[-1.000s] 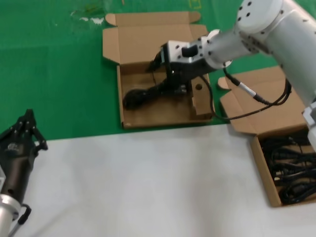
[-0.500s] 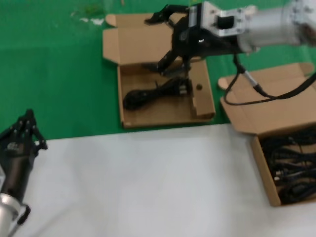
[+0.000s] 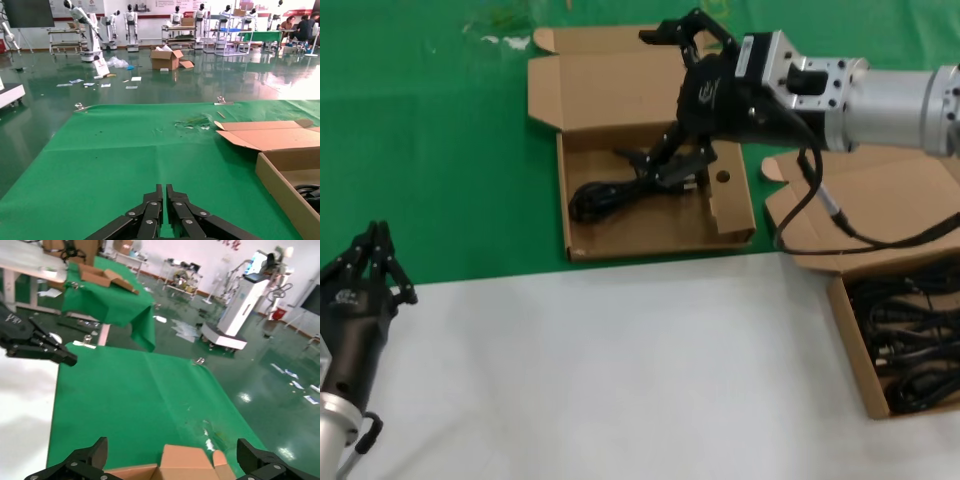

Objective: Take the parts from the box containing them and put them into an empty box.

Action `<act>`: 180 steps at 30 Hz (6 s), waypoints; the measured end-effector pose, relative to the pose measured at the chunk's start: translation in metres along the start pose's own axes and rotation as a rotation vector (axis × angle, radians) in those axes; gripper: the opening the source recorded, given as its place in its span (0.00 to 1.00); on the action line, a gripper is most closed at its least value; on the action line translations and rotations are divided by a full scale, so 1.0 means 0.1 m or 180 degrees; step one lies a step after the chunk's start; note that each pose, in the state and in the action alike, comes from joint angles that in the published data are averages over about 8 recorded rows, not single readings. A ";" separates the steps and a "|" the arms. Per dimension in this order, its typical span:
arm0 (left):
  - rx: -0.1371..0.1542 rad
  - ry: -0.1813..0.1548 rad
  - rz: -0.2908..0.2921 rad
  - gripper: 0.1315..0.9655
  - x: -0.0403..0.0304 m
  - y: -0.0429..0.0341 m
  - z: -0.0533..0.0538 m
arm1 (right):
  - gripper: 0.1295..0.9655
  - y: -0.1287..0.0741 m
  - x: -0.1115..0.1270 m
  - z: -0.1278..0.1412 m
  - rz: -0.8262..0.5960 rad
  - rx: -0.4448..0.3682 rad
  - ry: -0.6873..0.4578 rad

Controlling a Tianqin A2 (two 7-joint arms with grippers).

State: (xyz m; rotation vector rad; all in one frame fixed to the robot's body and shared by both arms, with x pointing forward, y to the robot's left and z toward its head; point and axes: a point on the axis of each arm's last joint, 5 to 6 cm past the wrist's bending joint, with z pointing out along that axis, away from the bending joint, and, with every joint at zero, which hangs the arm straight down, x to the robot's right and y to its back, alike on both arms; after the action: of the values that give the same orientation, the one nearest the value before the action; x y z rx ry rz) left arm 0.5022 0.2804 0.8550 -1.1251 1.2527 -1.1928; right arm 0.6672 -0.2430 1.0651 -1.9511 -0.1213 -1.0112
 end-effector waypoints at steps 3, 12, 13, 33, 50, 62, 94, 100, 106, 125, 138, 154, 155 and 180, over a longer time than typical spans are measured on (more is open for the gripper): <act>0.0000 0.0000 0.0000 0.06 0.000 0.000 0.00 | 0.88 0.04 -0.07 0.01 0.0068 0.0039 0.0076; 0.0000 0.0000 0.0000 0.14 0.000 0.000 0.00 | 0.97 0.17 -0.34 0.05 0.0338 0.0157 0.0367; 0.0000 0.0000 0.0000 0.15 0.000 0.000 0.00 | 0.98 0.19 -0.37 0.05 0.0372 0.0168 0.0403; 0.0000 0.0000 0.0000 0.65 0.000 0.000 0.00 | 1.00 0.49 -1.02 -0.02 0.1078 0.0253 0.1164; 0.0000 0.0000 0.0000 0.91 0.000 0.000 0.00 | 1.00 0.71 -1.59 -0.22 0.1693 0.0115 0.1866; 0.0000 0.0000 0.0000 0.99 0.000 0.000 0.00 | 1.00 0.83 -1.99 -0.44 0.2104 -0.0101 0.2380; 0.0000 0.0000 0.0000 1.00 0.000 0.000 0.00 | 1.00 0.91 -2.31 -0.65 0.2402 -0.0339 0.2792; 0.0000 0.0000 0.0000 1.00 0.000 0.000 0.00 | 1.00 0.91 -2.31 -0.65 0.2402 -0.0339 0.2792; 0.0000 0.0000 0.0000 1.00 0.000 0.000 0.00 | 1.00 0.91 -2.31 -0.65 0.2402 -0.0339 0.2792; 0.0000 0.0000 0.0000 1.00 0.000 0.000 0.00 | 1.00 0.91 -2.31 -0.65 0.2402 -0.0339 0.2792; 0.0000 0.0000 0.0000 1.00 0.000 0.000 0.00 | 1.00 0.91 -2.31 -0.65 0.2402 -0.0339 0.2792; 0.0000 0.0000 0.0000 1.00 0.000 0.000 0.00 | 1.00 0.91 -2.31 -0.65 0.2402 -0.0339 0.2792; 0.0000 0.0000 0.0001 1.00 0.000 0.000 0.00 | 1.00 0.91 -2.31 -0.65 0.2402 -0.0339 0.2792; 0.0000 0.0000 0.0000 1.00 0.000 0.000 0.00 | 1.00 0.91 -2.31 -0.65 0.2402 -0.0339 0.2792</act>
State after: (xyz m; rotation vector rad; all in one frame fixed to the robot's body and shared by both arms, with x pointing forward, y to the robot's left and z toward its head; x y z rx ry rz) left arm 0.5022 0.2804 0.8550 -1.1250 1.2527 -1.1928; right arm 0.5164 -0.2772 0.8605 -1.2817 1.0834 -1.2321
